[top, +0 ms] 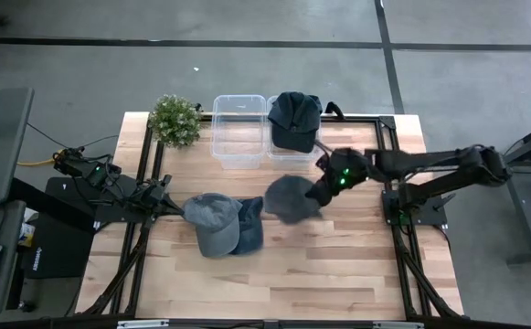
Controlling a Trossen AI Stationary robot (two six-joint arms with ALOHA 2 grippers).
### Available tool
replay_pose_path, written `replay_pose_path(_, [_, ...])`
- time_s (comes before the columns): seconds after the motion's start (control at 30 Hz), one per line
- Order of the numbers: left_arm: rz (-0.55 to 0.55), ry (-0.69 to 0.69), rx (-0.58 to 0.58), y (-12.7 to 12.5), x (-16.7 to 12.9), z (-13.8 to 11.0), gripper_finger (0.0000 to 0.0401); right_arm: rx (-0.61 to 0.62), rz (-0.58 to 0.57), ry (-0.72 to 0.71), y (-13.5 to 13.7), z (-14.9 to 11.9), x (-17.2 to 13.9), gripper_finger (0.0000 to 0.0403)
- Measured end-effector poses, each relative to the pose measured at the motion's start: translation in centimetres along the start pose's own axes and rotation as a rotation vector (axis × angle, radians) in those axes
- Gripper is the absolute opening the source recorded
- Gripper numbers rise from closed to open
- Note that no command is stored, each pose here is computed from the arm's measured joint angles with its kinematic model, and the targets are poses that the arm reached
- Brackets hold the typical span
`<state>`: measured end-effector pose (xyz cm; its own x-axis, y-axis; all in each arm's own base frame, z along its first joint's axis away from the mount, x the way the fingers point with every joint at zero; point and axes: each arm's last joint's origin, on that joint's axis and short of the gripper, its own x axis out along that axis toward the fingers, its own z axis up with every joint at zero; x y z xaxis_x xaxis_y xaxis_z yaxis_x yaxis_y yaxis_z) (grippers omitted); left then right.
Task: Pick & Place hat
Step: Put the right gray cap into the left transparent bin
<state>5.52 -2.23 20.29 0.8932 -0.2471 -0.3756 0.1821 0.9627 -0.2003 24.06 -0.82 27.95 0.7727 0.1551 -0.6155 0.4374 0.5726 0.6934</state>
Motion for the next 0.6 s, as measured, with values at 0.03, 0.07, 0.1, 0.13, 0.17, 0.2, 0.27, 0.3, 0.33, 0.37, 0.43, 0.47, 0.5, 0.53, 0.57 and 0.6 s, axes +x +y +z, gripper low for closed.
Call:
replay_pose_path(0.03, [0.0, 0.0, 0.0, 0.0, 0.0, 0.0, 0.0, -0.025, -0.017, -0.008, 0.6, 0.6, -0.8, 0.0001])
replay_pose_path(0.07, [0.0, 0.0, 0.0, 0.0, 0.0, 0.0, 0.0, -0.053, -0.034, -0.02, 1.2, 1.1, -1.5, 0.0001])
replay_pose_path(0.1, [0.0, 0.0, 0.0, 0.0, 0.0, 0.0, 0.0, -0.082, -0.052, -0.034, 1.8, 1.7, -2.2, 0.0001])
replay_pose_path(0.13, [0.0, 0.0, 0.0, 0.0, 0.0, 0.0, 0.0, -0.112, -0.067, -0.047, 2.5, 2.3, -3.0, 0.0001])
replay_pose_path(0.17, [0.0, 0.0, 0.0, 0.0, 0.0, 0.0, 0.0, -0.14, -0.092, -0.064, 3.0, 2.8, -3.6, 0.0001])
replay_pose_path(0.2, [0.0, 0.0, 0.0, 0.0, 0.0, 0.0, 0.0, -0.165, -0.116, -0.084, 3.4, 3.3, -4.2, 0.0001])
replay_pose_path(0.27, [0.0, 0.001, 0.0, 0.0, 0.0, 0.0, 0.0, -0.212, -0.157, -0.119, 4.1, 4.2, -5.2, 0.0001])
replay_pose_path(0.3, [0.0, 0.0, 0.0, 0.0, 0.0, 0.0, 0.0, -0.231, -0.173, -0.136, 4.4, 4.6, -5.6, 0.0])
replay_pose_path(0.33, [0.0, 0.0, 0.0, 0.0, 0.0, 0.0, 0.0, -0.249, -0.184, -0.151, 4.6, 5.0, -5.9, 0.0])
replay_pose_path(0.37, [0.0, 0.0, 0.0, 0.0, 0.0, 0.0, 0.0, -0.266, -0.192, -0.167, 4.8, 5.3, -6.2, 0.0])
replay_pose_path(0.43, [0.0, 0.0, 0.0, 0.0, 0.0, 0.0, 0.0, -0.296, -0.211, -0.191, 5.0, 6.0, -6.4, 0.0])
replay_pose_path(0.47, [0.0, 0.0, 0.0, 0.0, 0.0, 0.0, 0.0, -0.309, -0.218, -0.202, 5.0, 6.2, -6.4, 0.0])
replay_pose_path(0.5, [0.0, 0.0, 0.0, 0.0, 0.0, 0.0, 0.0, -0.322, -0.222, -0.212, 5.0, 6.5, -6.3, 0.0])
replay_pose_path(0.53, [0.0, 0.0, 0.0, 0.0, 0.0, 0.0, 0.0, -0.332, -0.221, -0.22, 5.0, 6.7, -6.1, 0.0])
replay_pose_path(0.57, [0.0, 0.0, 0.0, 0.0, 0.0, 0.0, 0.0, -0.348, -0.219, -0.228, 4.9, 7.0, -5.9, 0.0])
replay_pose_path(0.6, [0.0, 0.0, 0.0, 0.0, 0.0, 0.0, 0.0, -0.362, -0.216, -0.234, 4.9, 7.2, -5.8, 0.0])
